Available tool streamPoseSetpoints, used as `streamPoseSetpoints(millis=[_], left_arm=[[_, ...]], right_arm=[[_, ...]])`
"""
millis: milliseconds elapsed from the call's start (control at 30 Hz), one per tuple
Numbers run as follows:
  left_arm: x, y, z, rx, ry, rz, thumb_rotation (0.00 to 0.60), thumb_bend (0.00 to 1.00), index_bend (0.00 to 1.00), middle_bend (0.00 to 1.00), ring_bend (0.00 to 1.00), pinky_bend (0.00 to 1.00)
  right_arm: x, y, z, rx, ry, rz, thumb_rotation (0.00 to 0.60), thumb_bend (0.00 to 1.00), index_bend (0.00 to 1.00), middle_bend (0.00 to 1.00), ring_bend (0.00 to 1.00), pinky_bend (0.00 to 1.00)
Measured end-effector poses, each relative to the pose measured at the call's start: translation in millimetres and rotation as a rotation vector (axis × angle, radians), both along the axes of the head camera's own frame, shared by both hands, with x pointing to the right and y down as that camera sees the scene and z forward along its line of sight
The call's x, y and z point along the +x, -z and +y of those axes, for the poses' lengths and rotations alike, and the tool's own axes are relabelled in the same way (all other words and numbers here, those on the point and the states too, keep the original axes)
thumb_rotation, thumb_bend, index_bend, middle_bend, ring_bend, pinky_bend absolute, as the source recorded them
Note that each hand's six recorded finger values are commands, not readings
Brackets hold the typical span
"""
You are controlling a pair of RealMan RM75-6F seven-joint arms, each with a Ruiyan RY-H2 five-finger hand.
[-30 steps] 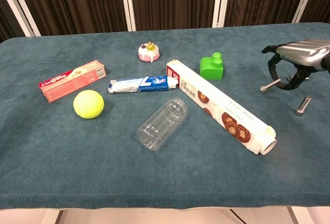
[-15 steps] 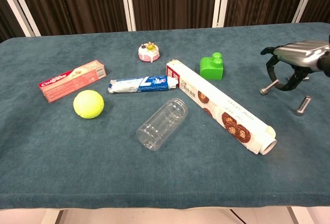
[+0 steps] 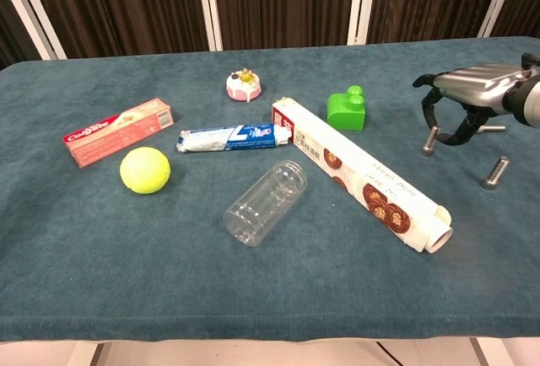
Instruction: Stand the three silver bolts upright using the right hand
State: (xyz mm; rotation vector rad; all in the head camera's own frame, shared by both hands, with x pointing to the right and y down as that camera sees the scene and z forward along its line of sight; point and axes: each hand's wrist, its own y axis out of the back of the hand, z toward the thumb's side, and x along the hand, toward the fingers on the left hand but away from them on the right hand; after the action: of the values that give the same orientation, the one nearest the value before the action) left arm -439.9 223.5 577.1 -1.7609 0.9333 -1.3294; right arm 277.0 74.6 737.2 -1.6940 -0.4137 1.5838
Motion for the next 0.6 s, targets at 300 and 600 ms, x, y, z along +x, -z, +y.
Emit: streamPoseSetpoints(millis=[300,600], left_arm=[[-0.5,2.2,0.3,0.005,0.002,0.005,0.600,0.36,0.00,0.00,0.00,0.12],[0.3,2.2,1.2,0.006,-0.003,0.001,0.600,0.36,0.00,0.00,0.00,0.12]], right_arm=[[-6.3,4.0,1.1,0.008,0.015,-0.004,0.600,0.36,0.50,0.01,0.00,0.03],[10.5,15.3,-3.6,0.040,-0.017,0.018,0.600,0.36,0.44,0.02,0.00,0.03]])
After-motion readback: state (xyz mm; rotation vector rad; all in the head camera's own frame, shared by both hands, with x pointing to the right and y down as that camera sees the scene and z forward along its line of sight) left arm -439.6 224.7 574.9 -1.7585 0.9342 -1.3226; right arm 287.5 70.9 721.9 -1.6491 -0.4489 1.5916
